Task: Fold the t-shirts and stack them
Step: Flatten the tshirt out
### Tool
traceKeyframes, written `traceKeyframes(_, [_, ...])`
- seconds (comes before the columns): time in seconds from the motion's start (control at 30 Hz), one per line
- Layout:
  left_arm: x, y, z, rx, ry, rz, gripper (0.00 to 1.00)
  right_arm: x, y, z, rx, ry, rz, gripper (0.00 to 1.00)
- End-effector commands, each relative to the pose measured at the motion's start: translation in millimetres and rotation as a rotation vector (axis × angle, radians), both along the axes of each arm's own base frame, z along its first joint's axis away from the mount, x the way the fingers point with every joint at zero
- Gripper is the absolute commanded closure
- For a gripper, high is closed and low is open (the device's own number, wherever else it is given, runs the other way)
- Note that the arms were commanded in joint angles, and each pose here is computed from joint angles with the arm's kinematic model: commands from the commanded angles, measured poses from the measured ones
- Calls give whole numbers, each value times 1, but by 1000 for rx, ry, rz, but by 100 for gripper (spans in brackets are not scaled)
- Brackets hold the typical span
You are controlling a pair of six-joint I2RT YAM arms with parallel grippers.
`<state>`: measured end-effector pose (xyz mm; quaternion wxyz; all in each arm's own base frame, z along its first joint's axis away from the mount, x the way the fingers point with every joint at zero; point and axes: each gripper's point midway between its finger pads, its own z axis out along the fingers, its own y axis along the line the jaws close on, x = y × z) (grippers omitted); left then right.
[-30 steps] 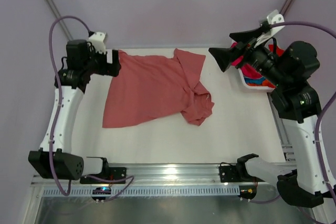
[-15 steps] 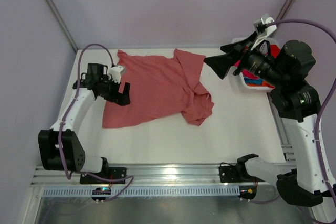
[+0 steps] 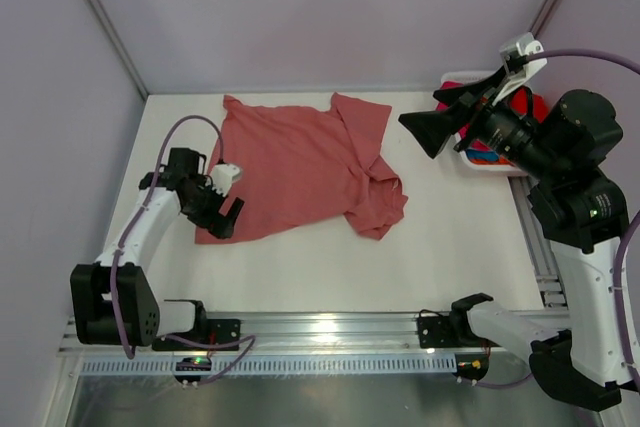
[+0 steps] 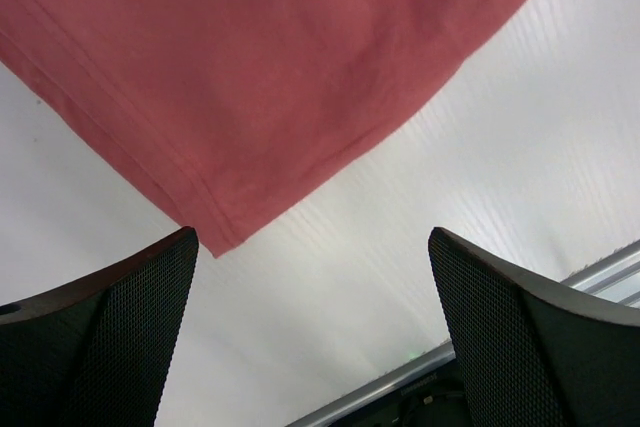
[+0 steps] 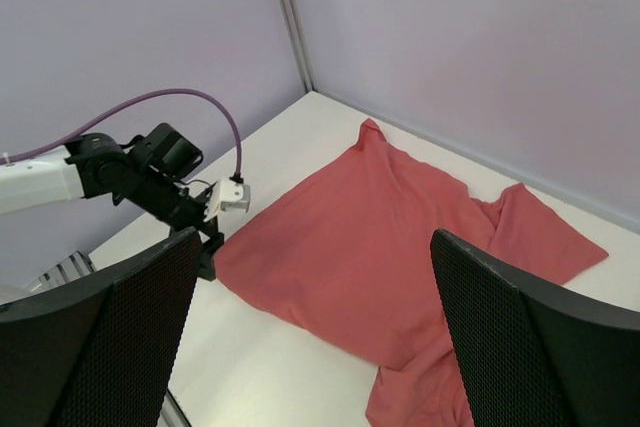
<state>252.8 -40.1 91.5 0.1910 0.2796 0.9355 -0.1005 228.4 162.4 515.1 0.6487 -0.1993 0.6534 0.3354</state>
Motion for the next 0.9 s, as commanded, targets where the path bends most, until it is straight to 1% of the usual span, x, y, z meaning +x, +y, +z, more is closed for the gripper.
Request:
traceKeyframes(0.0, [-16,10,5,55,-41,-82,1,-1,-6,12,10,-19,-37,0])
traceKeyframes(0.13, [-27,11,-5,67,-27,-138,4,2,-5,7,3,-14,-36,1])
traceKeyframes(0.27, [-32,12,-12,73,19,-146,8,-4,-1,8,5,-9,-1,1])
traceKeyframes(0.3, [-32,14,-14,82,25,-143,9,-2,-4,8,0,-12,-21,1])
traceKeyframes(0.37, [-31,17,-19,99,44,-134,11,6,-12,6,-1,-8,-85,1])
traceKeyframes(0.47, [-27,18,-26,101,48,-118,12,14,-7,-5,-15,-4,-66,1])
traceKeyframes(0.57, [-15,20,-26,107,23,-50,12,36,-3,-32,-64,25,-72,1])
traceKeyframes(0.6, [-8,21,-25,112,3,-9,12,56,-4,-49,-82,51,-114,1])
traceKeyframes(0.63, [-5,22,-25,118,-7,5,11,66,-7,-58,-109,52,-141,1])
traceKeyframes(0.67, [-2,24,-24,125,-17,24,10,80,-9,-81,-142,89,-172,0])
traceKeyframes(0.7, [0,25,-24,127,-24,52,9,94,-18,-96,-175,110,-241,1])
traceKeyframes(0.73, [4,30,-23,151,-39,74,9,112,-21,-122,-222,163,-274,1])
traceKeyframes(0.77, [6,33,-23,159,-51,91,8,122,-24,-153,-267,227,-299,1])
traceKeyframes(0.83, [11,41,-20,175,-75,160,7,135,-32,-199,-344,320,-345,2])
traceKeyframes(0.87, [15,42,-19,167,-95,182,6,142,-33,-241,-393,410,-346,4])
